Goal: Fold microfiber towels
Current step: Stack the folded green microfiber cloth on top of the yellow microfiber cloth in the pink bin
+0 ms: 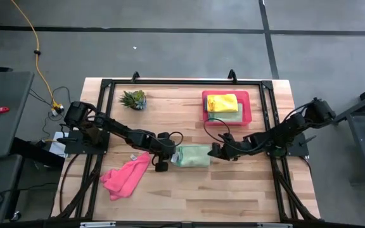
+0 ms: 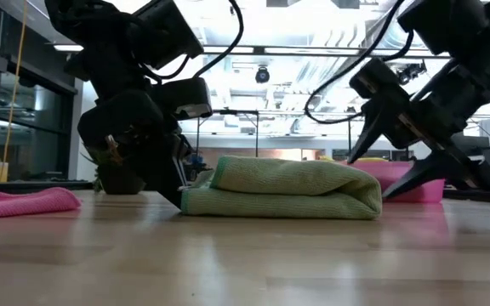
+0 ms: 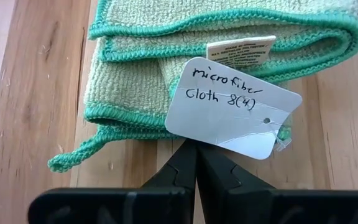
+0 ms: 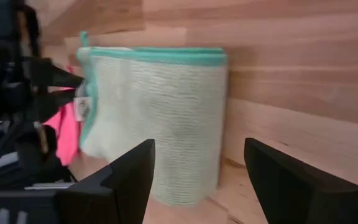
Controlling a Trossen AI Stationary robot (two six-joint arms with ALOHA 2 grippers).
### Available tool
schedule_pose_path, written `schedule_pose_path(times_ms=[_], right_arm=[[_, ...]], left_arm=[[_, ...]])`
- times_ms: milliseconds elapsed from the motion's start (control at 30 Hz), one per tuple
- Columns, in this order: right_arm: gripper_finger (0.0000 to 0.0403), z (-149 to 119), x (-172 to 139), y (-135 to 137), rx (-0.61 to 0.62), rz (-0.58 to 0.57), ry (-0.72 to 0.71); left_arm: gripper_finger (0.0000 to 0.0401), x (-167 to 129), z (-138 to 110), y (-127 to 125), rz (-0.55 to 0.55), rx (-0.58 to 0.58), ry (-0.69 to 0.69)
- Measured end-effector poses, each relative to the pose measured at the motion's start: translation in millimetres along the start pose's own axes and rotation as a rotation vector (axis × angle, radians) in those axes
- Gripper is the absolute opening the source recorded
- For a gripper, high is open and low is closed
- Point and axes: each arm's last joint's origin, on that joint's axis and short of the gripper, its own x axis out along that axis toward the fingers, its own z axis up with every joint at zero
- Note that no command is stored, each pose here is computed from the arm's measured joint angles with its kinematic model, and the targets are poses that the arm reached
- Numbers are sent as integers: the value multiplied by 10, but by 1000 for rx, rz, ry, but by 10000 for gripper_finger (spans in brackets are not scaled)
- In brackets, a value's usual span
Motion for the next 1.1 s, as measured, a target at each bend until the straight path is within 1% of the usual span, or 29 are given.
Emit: schedule_pose_path(times_ms=[167,467,633,700,933,1033,1100], right_arm=[[238,-25,96,-42,23,-15,45],[238,-52,293,-53,95,72,39],[238,-30,357,-7,131,157,-2],[238,-19,366,6,128,174,0],[238,-13,367,8,115,177,-5],[223,-11,367,6,115,177,-7],[197,-11,367,6,115,177,-7]], left_arm=[[0,0,2,1,6,-2,-3],[0,0,4,1,7,-11,-5],[0,-1,4,1,6,-35,-5],[0,-2,5,1,5,-36,-6],[0,-2,5,2,5,-31,-6],[0,-3,6,1,4,-25,-6],[0,-3,6,1,3,-25,-6]])
